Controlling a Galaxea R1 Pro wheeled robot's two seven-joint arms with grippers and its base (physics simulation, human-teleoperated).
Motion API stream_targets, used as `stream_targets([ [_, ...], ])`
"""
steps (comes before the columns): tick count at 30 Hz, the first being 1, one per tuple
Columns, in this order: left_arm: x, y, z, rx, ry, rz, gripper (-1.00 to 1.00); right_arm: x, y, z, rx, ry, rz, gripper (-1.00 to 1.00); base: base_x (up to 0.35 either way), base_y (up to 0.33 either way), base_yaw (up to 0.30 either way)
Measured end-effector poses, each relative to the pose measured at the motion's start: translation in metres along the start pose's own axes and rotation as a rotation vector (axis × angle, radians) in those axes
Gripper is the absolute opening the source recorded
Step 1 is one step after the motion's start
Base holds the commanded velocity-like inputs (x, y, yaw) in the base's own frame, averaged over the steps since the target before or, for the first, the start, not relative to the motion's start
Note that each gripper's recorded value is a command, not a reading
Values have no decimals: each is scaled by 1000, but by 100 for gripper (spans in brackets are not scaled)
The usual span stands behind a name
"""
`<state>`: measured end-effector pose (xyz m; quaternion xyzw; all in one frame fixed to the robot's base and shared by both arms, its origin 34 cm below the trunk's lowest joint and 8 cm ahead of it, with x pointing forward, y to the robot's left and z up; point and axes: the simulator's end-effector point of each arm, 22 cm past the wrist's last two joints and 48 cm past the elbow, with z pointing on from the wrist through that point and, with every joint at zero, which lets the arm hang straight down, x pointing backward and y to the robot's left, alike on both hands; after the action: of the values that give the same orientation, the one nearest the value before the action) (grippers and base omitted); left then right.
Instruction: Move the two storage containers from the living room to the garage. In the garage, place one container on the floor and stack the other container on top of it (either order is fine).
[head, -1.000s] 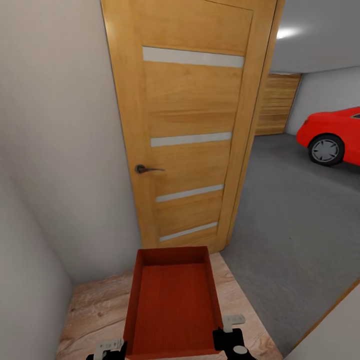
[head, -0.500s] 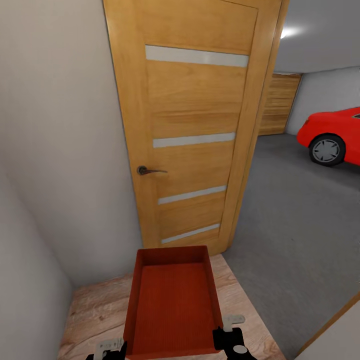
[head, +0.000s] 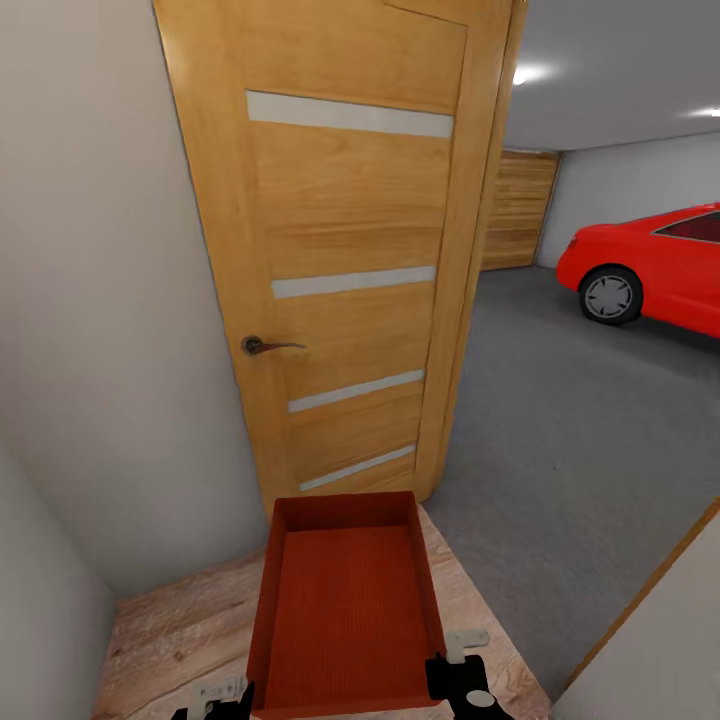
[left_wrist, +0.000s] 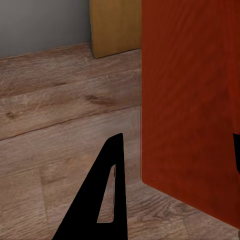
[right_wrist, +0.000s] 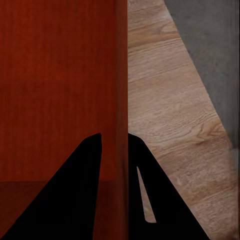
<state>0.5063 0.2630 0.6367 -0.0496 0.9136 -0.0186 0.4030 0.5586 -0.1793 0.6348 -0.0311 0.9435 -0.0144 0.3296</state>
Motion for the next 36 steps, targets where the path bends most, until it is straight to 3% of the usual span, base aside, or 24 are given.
stream_targets([
  [15, -1, 0, 0, 0, -1, 0, -100, 1, 0, 0, 0, 1, 2, -100, 148, 151, -32],
  [36, 0, 0, 0, 0, -1, 0, -100, 0, 0, 0, 0, 0, 1, -100, 11, 9, -64],
])
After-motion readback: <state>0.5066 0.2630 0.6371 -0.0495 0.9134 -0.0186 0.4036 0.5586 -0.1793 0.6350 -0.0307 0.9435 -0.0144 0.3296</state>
